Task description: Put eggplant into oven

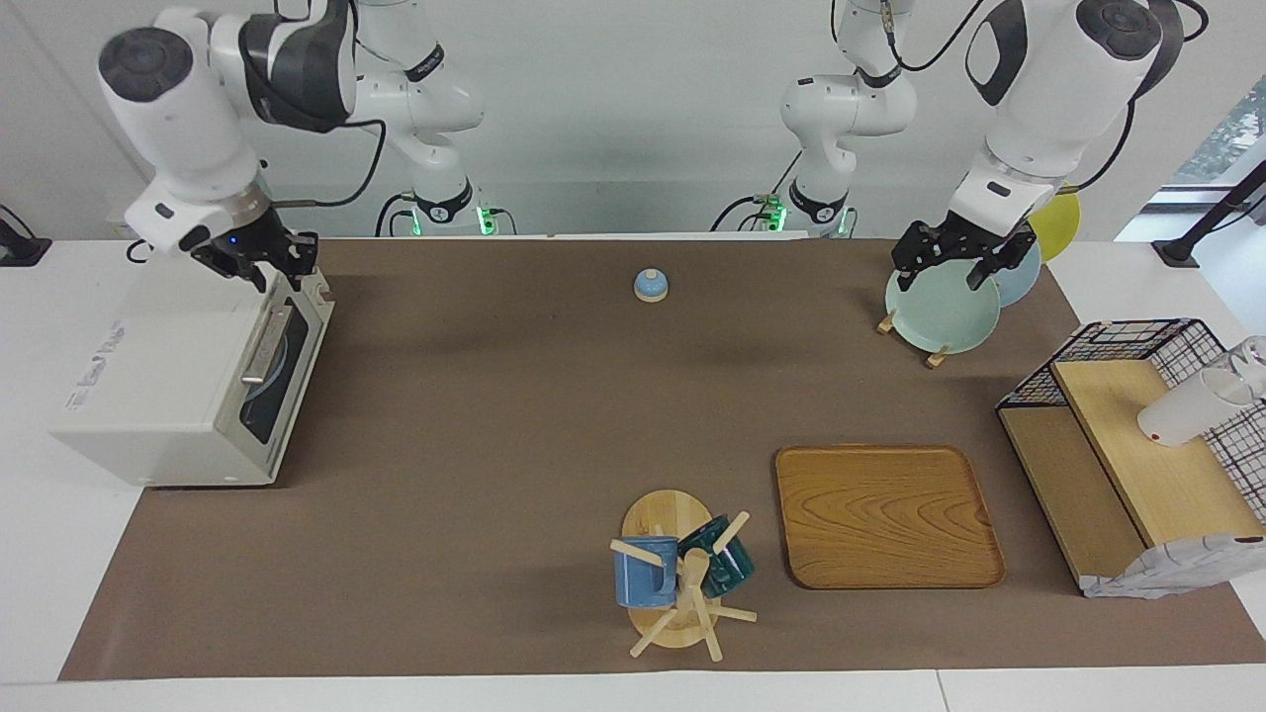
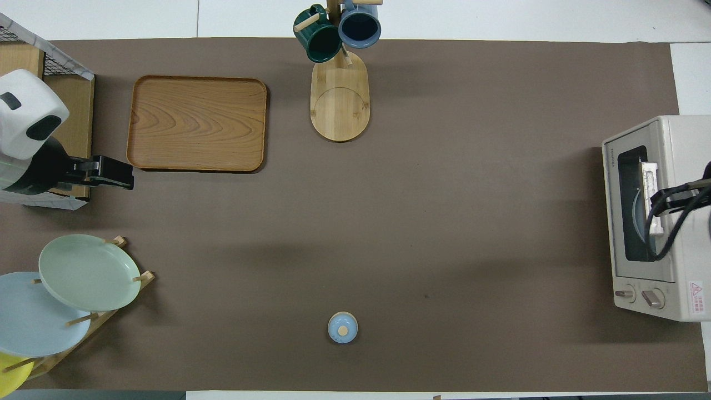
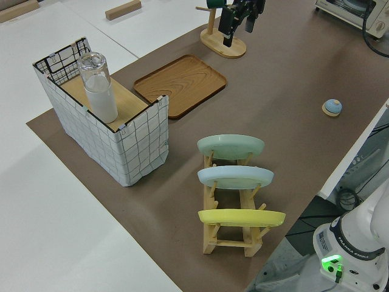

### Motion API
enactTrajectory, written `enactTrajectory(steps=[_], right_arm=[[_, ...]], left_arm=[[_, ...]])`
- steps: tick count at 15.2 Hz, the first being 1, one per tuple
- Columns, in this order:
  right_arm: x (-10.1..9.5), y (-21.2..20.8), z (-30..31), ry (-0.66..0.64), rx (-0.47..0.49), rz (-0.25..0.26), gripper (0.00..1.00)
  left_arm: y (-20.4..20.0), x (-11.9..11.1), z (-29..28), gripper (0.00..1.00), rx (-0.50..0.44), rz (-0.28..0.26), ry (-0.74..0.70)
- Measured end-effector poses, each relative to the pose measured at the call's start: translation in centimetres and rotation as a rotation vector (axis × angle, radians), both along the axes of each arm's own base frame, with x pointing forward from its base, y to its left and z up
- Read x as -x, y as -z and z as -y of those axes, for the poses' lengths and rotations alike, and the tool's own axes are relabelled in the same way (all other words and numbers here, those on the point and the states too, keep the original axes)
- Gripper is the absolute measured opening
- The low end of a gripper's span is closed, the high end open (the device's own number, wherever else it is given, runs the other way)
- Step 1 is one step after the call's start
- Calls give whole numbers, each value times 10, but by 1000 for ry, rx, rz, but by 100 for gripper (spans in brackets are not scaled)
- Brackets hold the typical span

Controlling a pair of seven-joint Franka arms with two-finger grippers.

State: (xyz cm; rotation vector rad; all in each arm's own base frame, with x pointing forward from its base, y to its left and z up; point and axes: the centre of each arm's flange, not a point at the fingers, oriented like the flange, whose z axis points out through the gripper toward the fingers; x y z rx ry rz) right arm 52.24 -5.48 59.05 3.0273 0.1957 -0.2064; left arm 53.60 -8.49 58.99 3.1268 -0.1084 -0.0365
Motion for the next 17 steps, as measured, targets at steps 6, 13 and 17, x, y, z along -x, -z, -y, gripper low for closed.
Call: enactTrajectory(steps=[6, 13, 17], right_arm=[[-2, -11, -5, 96, -59, 15, 100], [-15, 4, -1, 146, -78, -8, 100], [-16, 2, 21, 189, -77, 4, 100]], left_arm=[[0, 0, 0, 100, 0, 0, 0], [0, 0, 0, 100, 0, 0, 0], [0, 0, 0, 100, 0, 0, 0]])
